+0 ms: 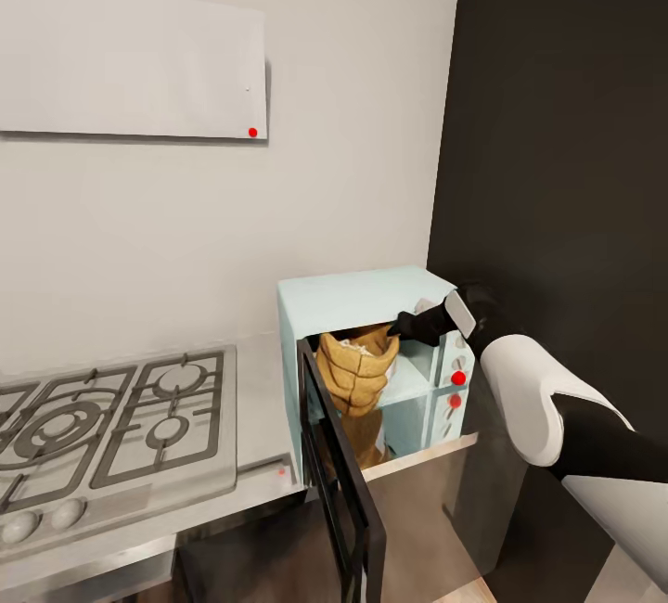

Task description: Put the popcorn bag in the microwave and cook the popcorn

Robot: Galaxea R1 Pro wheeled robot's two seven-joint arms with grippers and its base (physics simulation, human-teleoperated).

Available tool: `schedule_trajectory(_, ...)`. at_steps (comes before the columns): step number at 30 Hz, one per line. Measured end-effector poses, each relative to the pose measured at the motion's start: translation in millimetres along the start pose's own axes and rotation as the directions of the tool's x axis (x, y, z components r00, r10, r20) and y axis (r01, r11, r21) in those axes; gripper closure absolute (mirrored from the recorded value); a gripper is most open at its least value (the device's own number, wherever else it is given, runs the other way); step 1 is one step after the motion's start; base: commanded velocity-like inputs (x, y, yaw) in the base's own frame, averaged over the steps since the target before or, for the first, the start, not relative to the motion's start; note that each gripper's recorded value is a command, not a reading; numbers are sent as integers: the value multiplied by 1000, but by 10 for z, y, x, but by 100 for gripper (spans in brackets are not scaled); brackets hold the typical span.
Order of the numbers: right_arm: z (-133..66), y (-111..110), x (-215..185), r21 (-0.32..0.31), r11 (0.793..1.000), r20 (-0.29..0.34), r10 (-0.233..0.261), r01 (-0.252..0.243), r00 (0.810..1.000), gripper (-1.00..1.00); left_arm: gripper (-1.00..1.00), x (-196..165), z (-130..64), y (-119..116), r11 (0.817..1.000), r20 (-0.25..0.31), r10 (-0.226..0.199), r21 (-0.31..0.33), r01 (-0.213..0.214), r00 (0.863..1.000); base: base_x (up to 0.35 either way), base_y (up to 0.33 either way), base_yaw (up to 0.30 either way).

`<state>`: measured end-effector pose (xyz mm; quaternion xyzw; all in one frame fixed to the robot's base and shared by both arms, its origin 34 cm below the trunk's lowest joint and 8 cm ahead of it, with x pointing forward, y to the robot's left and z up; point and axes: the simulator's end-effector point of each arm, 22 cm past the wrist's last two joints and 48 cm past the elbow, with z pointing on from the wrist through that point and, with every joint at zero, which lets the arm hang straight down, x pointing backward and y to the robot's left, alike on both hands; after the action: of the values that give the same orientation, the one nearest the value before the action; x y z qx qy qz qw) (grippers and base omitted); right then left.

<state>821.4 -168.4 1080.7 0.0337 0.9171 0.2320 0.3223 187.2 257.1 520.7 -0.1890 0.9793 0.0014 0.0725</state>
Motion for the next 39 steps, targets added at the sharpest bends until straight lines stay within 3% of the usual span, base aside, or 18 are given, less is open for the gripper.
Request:
schedule_trajectory(9,-14,-61,-95,15,1000,41,-6,6,999,100,-100,1,0,-1,1000,0,0,0,0,1000,0,0,0)
schedule_trajectory(25,-15,-74,-96,19,1000,41,-2,1,999,100,-100,-1,0,2,1000,0,0,0,0,1000,0,0,0)
schedule_trajectory(26,-14,-75,-94,18,1000,41,0,0,999,-100,-100,0,0,1,1000,0,0,0,0,1000,0,0,0)
schedule_trajectory(27,-23,-70,-104,10,1000,44,12,-13,999,-100,-100,0,0,-1,1000,0,0,0,0,1000,0,0,0)
schedule_trajectory(31,-31,-196,-82,63,998,33,-16,14,999,-100,-100,-2,0,2,1000,1,0,0,0,1000,0,0,0)
schedule_trajectory(39,-3,-92,-27,0,1000,15,-2,2,1000,-100,-100,-1,0,-2,1000,0,0,0,0,1000,0,0,0)
